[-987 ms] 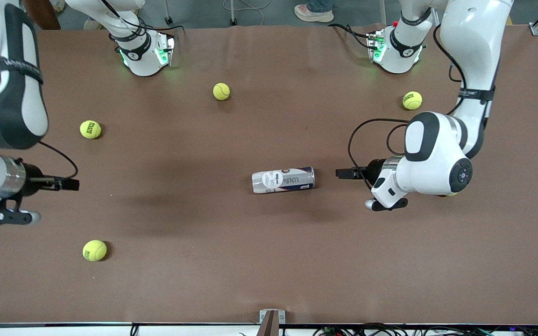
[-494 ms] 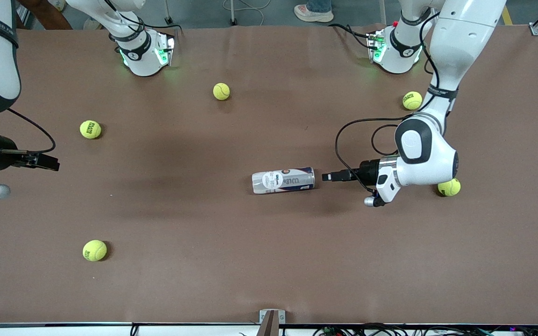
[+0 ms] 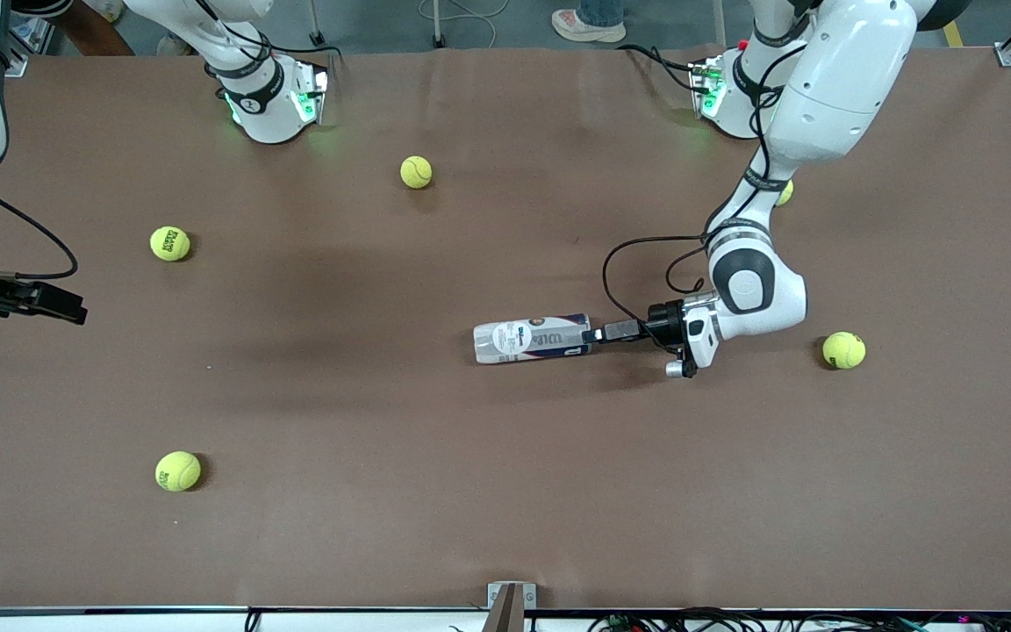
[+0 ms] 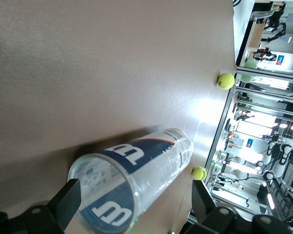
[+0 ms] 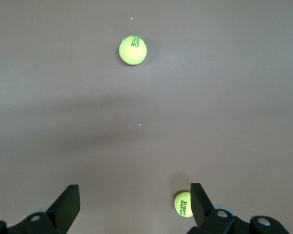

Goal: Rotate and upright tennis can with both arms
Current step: 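Grasp the can's open end with the left gripper, then lift and rotate the can upright with the left gripper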

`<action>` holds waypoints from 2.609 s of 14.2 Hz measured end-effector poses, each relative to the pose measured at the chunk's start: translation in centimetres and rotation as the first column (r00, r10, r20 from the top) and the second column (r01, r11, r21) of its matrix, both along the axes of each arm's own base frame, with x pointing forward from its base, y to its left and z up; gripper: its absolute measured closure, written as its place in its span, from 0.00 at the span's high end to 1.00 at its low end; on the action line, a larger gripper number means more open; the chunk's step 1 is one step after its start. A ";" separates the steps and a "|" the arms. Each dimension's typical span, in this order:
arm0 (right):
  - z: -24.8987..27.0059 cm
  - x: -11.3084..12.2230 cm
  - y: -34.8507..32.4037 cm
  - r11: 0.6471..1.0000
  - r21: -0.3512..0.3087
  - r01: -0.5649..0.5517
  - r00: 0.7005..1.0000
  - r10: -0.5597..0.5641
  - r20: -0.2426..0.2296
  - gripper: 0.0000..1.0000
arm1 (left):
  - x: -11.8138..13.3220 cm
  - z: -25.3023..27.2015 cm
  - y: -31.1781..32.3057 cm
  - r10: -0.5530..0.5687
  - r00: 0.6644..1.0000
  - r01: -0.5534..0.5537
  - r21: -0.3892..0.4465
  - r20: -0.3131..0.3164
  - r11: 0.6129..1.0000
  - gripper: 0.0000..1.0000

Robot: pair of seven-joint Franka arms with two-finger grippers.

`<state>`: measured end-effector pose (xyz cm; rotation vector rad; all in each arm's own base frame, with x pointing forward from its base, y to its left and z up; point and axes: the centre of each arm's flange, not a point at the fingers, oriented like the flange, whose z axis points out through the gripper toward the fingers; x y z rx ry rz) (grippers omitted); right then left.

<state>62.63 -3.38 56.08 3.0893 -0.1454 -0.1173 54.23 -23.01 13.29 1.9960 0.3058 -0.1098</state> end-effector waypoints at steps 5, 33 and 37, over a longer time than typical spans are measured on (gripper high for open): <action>-0.2 -0.4 0.9 0.996 0.084 -0.021 0.999 0.024 -0.035 1.00 | 0.1 0.4 -1.1 -0.003 1.000 0.004 -0.019 0.007 1.000 0.90; 6.6 -9.0 -1.5 0.991 0.053 -0.120 0.993 0.119 0.009 1.00 | 4.4 27.4 -10.0 -0.057 0.993 0.107 0.541 -0.108 0.834 0.05; 8.0 -10.2 -1.4 0.990 0.051 -0.130 0.991 0.129 0.031 1.00 | 2.0 30.1 -15.9 0.004 0.999 0.030 0.703 -0.047 0.711 0.05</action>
